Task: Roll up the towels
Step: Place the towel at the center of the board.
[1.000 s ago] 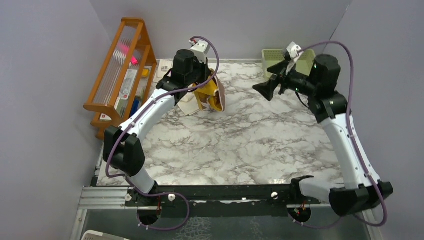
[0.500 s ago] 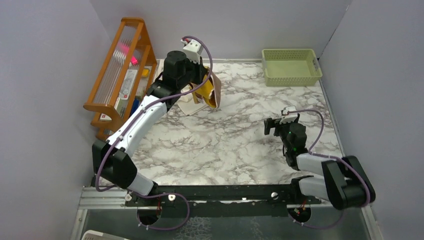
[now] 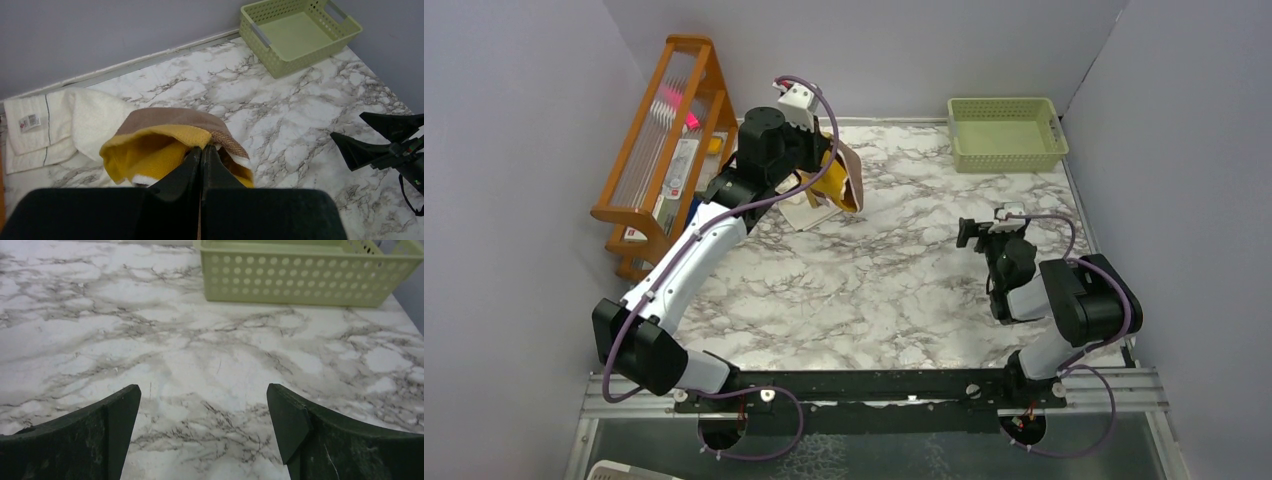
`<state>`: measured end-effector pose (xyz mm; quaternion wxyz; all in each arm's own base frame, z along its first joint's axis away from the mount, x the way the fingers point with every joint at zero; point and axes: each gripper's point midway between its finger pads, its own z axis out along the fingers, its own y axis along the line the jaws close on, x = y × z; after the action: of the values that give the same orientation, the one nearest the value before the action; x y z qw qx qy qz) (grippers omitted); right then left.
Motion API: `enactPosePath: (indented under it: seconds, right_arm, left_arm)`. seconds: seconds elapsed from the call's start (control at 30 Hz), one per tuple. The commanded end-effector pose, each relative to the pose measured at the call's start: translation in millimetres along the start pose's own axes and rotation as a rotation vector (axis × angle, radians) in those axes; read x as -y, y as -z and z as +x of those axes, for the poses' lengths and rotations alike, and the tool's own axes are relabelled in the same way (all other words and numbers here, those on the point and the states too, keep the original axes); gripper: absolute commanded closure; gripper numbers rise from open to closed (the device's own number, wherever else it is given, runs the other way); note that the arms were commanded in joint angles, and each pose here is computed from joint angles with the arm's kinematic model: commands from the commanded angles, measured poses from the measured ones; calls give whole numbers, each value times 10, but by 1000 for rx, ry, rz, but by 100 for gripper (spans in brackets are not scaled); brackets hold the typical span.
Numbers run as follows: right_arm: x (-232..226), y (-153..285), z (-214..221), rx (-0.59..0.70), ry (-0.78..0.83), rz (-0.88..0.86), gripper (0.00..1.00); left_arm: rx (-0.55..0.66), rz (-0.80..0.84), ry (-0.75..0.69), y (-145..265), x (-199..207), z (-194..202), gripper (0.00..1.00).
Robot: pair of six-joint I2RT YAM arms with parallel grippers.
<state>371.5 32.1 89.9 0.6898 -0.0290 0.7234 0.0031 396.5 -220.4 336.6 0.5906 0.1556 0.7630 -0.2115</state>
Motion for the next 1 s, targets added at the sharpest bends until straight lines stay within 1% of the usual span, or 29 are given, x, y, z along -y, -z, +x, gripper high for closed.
enactPosePath:
  seconds: [0.0, 0.07, 0.13, 0.17, 0.23, 0.33, 0.37, 0.4, 0.43, 0.5, 0.53, 0.6, 0.63, 0.7, 0.8, 0.9, 0.97]
  right_arm:
    - [-56, -130, -87, 8, 15, -33, 0]
    - [-69, -106, -121, 36, 21, -44, 0]
    - [-73, -140, -80, 0, 17, -43, 0]
    - [-83, -124, -81, 3, 20, -50, 0]
    - [-88, -134, -94, 14, 22, -52, 0]
    - [-91, -131, -105, 21, 24, -54, 0]
    - [-88, -129, -95, 16, 22, -53, 0]
    - [-88, -131, -96, 17, 23, -53, 0]
    - [-90, -131, -105, 21, 24, -54, 0]
    - [-90, -130, -103, 21, 24, -54, 0]
    - [-93, -131, -104, 21, 24, -55, 0]
    - [-93, -130, -102, 21, 24, -55, 0]
    - [-89, -132, -104, 22, 24, -54, 0]
    - [-94, -130, -104, 21, 24, -56, 0]
    - [-89, -132, -106, 22, 23, -54, 0]
    - [-88, -132, -108, 23, 24, -53, 0]
    - [-91, -132, -109, 23, 25, -54, 0]
  left_arm:
    - [15, 0, -33, 124, 6, -183, 100]
    - [-18, 10, -53, 202, 22, -156, 100]
    - [-74, 83, -92, 284, 173, -38, 100]
    - [-106, 112, -109, 318, 270, 41, 100]
    - [-188, 143, -143, 355, 443, 272, 100]
    - [-369, 201, -163, 417, 638, 806, 100]
    - [-428, 202, -158, 435, 640, 993, 100]
    - [-476, 178, -148, 448, 599, 1162, 92]
    - [-514, 133, -135, 469, 524, 1308, 71]
    - [-563, -6, -123, 549, 283, 1549, 47]
    - [-568, -60, -114, 612, 189, 1612, 38]
    - [-549, -151, -88, 754, 43, 1646, 26]
    - [-531, -182, -63, 826, 6, 1641, 22]
    - [-497, -189, 5, 959, 25, 1647, 19]
    - [-482, -117, 154, 1113, 216, 1810, 18]
    - [-512, -31, 314, 1229, 425, 2168, 18]
    - [-543, -24, 423, 1293, 484, 2496, 20]
